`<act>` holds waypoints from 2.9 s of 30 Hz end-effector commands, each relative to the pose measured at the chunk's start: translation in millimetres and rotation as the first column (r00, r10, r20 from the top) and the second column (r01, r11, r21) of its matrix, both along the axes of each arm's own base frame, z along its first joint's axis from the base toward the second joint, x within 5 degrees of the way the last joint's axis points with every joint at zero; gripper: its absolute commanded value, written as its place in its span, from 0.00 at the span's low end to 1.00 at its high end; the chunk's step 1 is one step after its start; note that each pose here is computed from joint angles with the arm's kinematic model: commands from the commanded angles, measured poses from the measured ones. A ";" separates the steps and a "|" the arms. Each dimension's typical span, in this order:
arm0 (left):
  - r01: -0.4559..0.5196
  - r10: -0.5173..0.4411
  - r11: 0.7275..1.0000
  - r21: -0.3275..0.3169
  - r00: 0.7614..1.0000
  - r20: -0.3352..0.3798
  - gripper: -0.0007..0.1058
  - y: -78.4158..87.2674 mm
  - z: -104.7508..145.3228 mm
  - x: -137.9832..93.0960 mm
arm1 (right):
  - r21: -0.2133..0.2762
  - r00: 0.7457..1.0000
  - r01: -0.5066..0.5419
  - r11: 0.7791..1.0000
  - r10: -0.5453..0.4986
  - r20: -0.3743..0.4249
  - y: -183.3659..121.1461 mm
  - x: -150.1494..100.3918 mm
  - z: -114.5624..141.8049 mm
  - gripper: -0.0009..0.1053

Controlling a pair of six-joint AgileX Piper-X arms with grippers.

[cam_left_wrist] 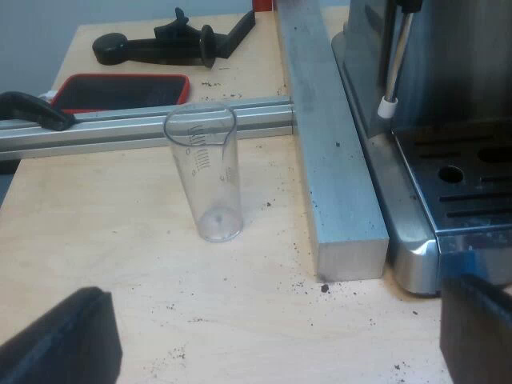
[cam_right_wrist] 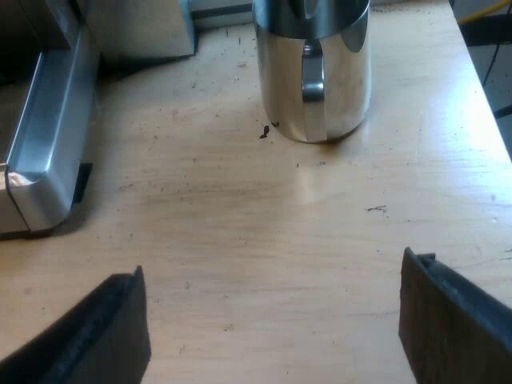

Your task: Place mug into machine

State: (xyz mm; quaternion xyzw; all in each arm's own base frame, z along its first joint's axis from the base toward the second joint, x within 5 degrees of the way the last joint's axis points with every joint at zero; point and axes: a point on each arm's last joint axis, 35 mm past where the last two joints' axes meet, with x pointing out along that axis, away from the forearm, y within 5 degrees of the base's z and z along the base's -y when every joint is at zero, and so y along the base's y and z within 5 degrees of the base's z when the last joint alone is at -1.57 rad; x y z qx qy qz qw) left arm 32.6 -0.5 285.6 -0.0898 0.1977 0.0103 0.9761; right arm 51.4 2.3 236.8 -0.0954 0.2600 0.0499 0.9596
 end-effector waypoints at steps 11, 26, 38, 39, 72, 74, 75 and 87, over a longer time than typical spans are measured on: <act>0.102 -0.100 0.986 -0.132 0.995 0.023 0.78 -5.1 7.9 -0.3 | -0.001 1.000 -0.008 1.000 0.008 -0.025 0.0 -4.5 12.0 0.64; 0.535 -0.534 0.824 -0.185 0.843 0.059 0.84 -23.7 17.3 8.8 | 0.027 0.968 -0.063 0.998 0.068 -0.240 3.2 29.1 30.1 0.64; 0.770 -0.761 0.621 -0.144 0.637 0.123 0.84 -51.7 -20.6 35.1 | -0.019 0.943 -0.102 0.995 0.091 -0.320 3.6 55.4 18.3 0.64; 0.782 -0.774 0.604 -0.150 0.621 0.125 0.84 -53.7 -28.2 37.1 | -0.020 0.948 -0.102 0.995 0.091 -0.304 3.7 57.6 17.5 0.64; 0.800 -0.790 0.583 -0.138 0.599 0.132 0.84 -58.5 -55.3 44.9 | -0.102 0.988 0.031 0.994 -0.015 0.153 0.1 85.9 -84.8 0.60; 0.800 -0.790 0.583 -0.138 0.599 0.132 0.84 -58.5 -55.3 44.9 | -0.103 0.989 0.031 0.994 -0.015 0.146 0.1 89.2 -87.5 0.60; 0.800 -0.790 0.583 -0.138 0.599 0.132 0.84 -58.5 -55.3 44.9 | -0.102 0.988 0.031 0.994 -0.015 0.152 0.2 92.2 -88.6 0.60; 0.800 -0.790 0.583 -0.138 0.599 0.132 0.84 -58.5 -55.3 44.9 | -0.112 0.978 0.098 0.989 -0.075 0.193 -1.2 118.9 -101.4 0.60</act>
